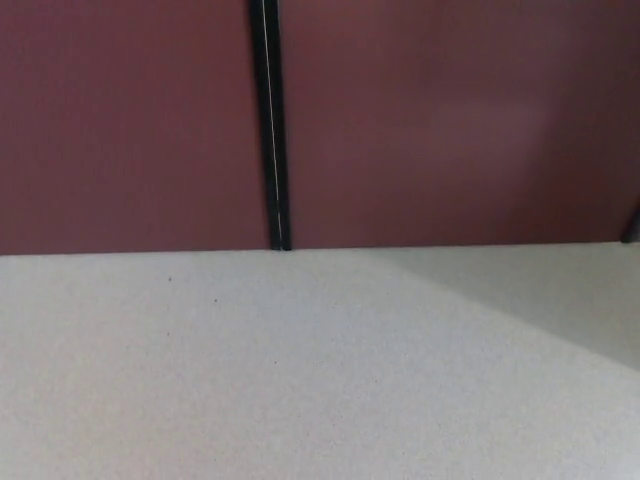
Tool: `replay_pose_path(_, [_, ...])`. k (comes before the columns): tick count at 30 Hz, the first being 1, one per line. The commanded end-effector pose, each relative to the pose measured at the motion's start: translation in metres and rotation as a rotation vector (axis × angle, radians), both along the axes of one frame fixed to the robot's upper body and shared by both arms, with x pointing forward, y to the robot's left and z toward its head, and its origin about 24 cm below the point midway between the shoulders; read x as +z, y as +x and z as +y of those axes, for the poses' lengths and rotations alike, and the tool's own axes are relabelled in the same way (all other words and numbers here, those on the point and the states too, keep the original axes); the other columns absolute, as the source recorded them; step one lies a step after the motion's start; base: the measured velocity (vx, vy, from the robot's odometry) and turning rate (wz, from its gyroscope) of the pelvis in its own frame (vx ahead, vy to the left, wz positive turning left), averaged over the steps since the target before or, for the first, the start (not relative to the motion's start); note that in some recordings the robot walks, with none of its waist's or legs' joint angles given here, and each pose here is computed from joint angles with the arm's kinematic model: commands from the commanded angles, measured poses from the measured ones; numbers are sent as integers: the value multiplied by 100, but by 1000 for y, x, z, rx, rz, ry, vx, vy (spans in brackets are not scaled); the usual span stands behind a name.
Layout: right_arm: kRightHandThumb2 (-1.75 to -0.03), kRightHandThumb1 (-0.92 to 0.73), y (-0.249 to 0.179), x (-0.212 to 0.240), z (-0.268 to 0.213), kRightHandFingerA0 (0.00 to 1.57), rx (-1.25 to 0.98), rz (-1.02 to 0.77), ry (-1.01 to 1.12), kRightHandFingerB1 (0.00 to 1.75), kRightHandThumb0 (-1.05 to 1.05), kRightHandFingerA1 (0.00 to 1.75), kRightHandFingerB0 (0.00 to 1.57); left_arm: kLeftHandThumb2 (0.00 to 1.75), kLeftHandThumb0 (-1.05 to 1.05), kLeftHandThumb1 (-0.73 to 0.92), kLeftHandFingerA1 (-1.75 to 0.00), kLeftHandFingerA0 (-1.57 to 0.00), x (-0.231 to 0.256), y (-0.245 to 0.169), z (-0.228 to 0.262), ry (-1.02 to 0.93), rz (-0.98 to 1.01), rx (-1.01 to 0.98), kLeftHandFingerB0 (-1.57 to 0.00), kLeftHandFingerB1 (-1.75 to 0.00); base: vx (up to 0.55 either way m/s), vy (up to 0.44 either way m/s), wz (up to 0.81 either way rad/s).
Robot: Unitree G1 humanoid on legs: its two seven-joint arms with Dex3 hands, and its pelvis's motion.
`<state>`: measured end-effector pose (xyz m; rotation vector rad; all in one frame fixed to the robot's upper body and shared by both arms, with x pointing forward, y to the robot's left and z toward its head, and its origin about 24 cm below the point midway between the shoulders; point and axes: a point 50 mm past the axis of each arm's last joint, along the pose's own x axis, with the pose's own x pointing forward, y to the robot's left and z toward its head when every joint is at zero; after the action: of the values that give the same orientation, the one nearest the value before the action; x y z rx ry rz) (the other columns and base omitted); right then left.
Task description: The robot walks towards the door handle and put its right hand on it and twist the handle
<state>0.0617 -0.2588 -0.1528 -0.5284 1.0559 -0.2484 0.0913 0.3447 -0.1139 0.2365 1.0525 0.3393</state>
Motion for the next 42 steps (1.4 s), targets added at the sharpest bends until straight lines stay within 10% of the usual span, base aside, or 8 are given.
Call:
replay_pose_path(1, [-69, -54, 0, 1, 3, 76, -25, -42, -20, 49, -29, 58, 55, 60, -12, 67, -51, -60, 4, 2, 5, 1, -19, -10, -33, -37, 0, 0, 0])
replay_pose_path(42, [-57, -58, -15, -7, 16, 81, 8, 42, -16, 43, -19, 51, 63, 59, -10, 66, -50, -60, 3, -17, 12, 30, 50, -38, -37, -38, 32, 5, 2])
